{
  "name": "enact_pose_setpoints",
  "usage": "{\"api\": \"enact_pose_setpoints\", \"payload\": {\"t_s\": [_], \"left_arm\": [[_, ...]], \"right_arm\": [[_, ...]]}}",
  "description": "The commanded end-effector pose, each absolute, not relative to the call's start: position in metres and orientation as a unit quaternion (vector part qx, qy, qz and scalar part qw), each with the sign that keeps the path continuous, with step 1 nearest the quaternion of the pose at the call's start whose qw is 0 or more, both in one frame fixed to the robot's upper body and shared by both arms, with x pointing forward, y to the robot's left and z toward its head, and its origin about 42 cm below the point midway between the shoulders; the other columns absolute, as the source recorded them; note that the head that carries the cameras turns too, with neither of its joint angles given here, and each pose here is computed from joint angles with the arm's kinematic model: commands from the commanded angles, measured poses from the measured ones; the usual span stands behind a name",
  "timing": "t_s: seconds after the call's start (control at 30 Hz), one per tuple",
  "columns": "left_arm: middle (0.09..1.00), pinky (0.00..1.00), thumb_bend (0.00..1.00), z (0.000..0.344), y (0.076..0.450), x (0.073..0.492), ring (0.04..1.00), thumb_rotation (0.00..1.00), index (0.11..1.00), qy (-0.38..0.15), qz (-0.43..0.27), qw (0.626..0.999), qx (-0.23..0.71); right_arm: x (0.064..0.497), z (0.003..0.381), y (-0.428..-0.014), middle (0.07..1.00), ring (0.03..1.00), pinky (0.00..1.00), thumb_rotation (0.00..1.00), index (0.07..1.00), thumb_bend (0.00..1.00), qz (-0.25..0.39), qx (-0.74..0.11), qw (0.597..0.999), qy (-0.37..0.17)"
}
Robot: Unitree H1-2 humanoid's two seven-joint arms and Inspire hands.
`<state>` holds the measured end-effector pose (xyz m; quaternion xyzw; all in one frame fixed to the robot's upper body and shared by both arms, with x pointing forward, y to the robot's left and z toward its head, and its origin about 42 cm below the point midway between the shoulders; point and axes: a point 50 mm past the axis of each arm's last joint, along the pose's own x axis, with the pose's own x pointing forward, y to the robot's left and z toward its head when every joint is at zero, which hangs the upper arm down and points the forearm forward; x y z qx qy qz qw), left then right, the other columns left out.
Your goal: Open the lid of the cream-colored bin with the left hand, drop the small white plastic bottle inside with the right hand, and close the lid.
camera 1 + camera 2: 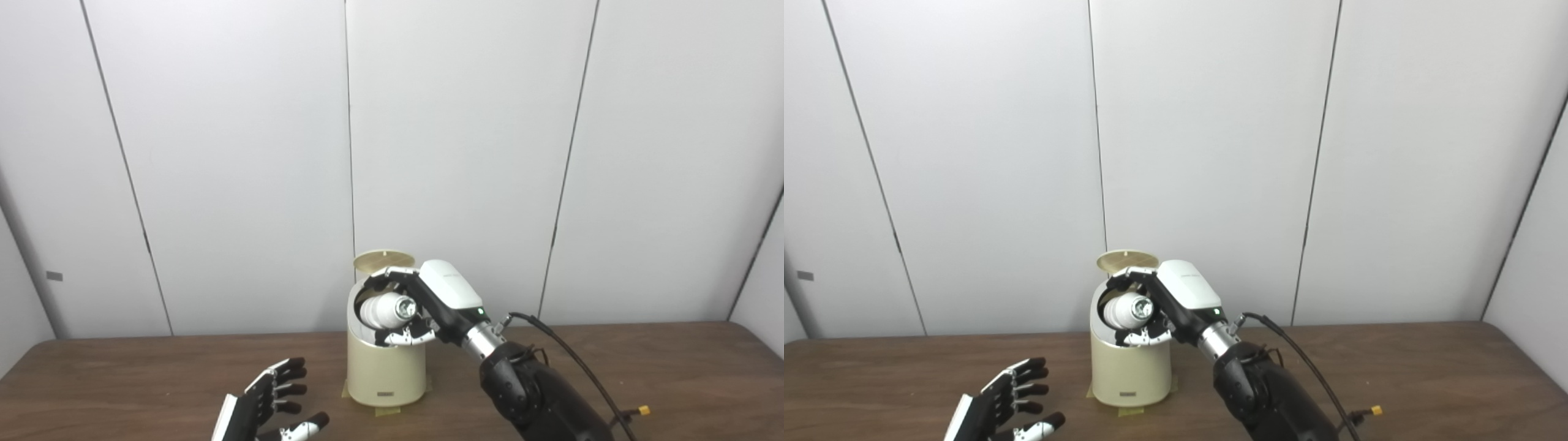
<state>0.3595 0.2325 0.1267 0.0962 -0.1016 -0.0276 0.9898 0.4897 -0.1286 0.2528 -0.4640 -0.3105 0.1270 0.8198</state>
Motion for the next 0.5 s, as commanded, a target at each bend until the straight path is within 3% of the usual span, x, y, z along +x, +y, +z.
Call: {"api": "enact_pose_setpoints", "payload": {"t_s": [0.0,0.47], "left_arm": [[0.79,0.62,0.73,0.1338,0.2304,0.363,0.728,0.06,0.815,-0.116,-0.032,0.989,0.09],[0.782,0.62,0.74,0.133,0.2298,0.364,0.725,0.07,0.808,-0.118,-0.032,0.988,0.095]], "right_arm": [[0.4942,0.2764,-0.1292,0.676,0.554,0.45,0.14,0.686,0.81,0.117,-0.466,0.81,-0.336],[0.4908,0.278,-0.1301,0.66,0.525,0.41,0.12,0.688,0.81,0.118,-0.447,0.816,-0.346]]}}
